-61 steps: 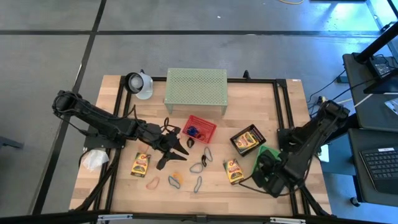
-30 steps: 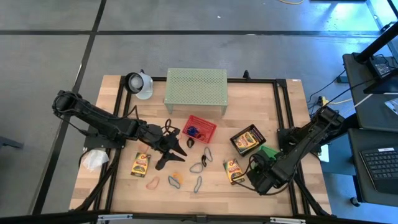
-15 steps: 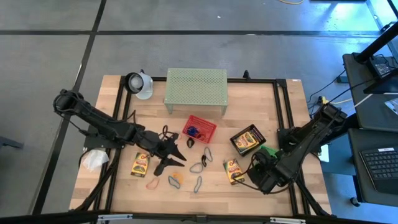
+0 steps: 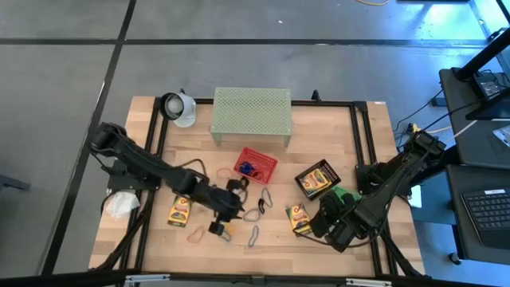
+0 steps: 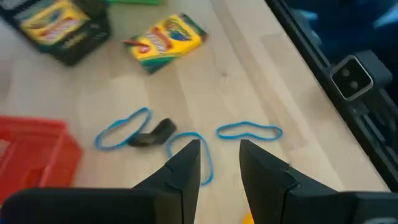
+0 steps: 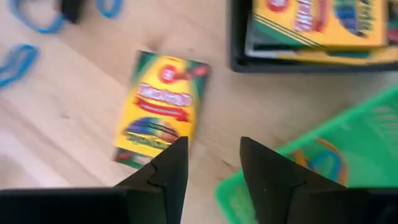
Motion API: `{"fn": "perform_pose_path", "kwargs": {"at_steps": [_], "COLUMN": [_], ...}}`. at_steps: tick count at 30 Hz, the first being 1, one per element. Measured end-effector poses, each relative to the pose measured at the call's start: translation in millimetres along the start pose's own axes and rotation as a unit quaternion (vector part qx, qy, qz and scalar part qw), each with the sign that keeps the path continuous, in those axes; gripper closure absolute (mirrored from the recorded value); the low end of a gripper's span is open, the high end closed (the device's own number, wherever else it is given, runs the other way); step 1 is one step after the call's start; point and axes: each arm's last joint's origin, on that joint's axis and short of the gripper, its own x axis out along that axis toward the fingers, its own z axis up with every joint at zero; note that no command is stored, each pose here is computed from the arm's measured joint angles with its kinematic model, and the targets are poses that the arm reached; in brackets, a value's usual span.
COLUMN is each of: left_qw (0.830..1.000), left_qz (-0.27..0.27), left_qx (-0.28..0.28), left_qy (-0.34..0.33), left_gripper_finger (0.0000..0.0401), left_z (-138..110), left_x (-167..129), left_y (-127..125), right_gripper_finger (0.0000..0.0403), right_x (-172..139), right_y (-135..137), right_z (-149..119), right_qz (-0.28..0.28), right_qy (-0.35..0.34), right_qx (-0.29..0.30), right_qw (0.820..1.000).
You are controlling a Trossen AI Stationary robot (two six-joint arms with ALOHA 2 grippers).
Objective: Pick & Place Office Desk Supplies
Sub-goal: Put the blue rubber band into the green bin
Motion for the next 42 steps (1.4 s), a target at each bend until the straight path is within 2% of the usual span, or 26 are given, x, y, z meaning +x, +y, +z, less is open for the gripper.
{"fn": "perform_pose_path", "kwargs": {"at_steps": [5,13,18,29,35,39,42], "left_qw": [0.998,0.989,0.986,0.986,0.984,0.984,0.984], "left_qz": [-0.004,0.013,0.015,-0.03,-0.012,0.024,0.015], "left_qx": [0.033,0.01,0.002,0.026,0.031,0.034,0.028], "left_qy": [0.054,0.15,0.166,0.162,0.176,0.175,0.176], "left_gripper_finger": [0.0297,0.0297,0.0297,0.0289,0.0259,0.0245,0.0243], "left_z": [4.2,-16.3,-21.8,-24.6,-31.5,-31.6,-31.5], "left_x": [32.8,82.7,90.2,98.0,105.3,105.8,105.9], "left_y": [-0.7,8.7,12.9,2.2,2.0,4.8,6.9], "right_gripper_finger": [0.0257,0.0257,0.0257,0.0257,0.0257,0.0257,0.0256], "right_x": [-0.3,-2.0,-3.1,-4.0,-5.1,-6.2,-7.1], "right_y": [7.5,18.1,22.9,26.0,29.5,33.2,35.5], "right_z": [-0.1,-0.2,-0.1,0.4,0.2,0.0,0.2], "right_qz": [0.04,0.094,0.117,0.132,0.148,0.164,0.175], "right_qy": [-0.017,-0.049,-0.06,-0.074,-0.076,-0.08,-0.085], "right_qx": [-0.012,-0.033,-0.042,-0.039,-0.042,-0.048,-0.051], "right_qw": [0.999,0.994,0.99,0.988,0.985,0.982,0.98]}}
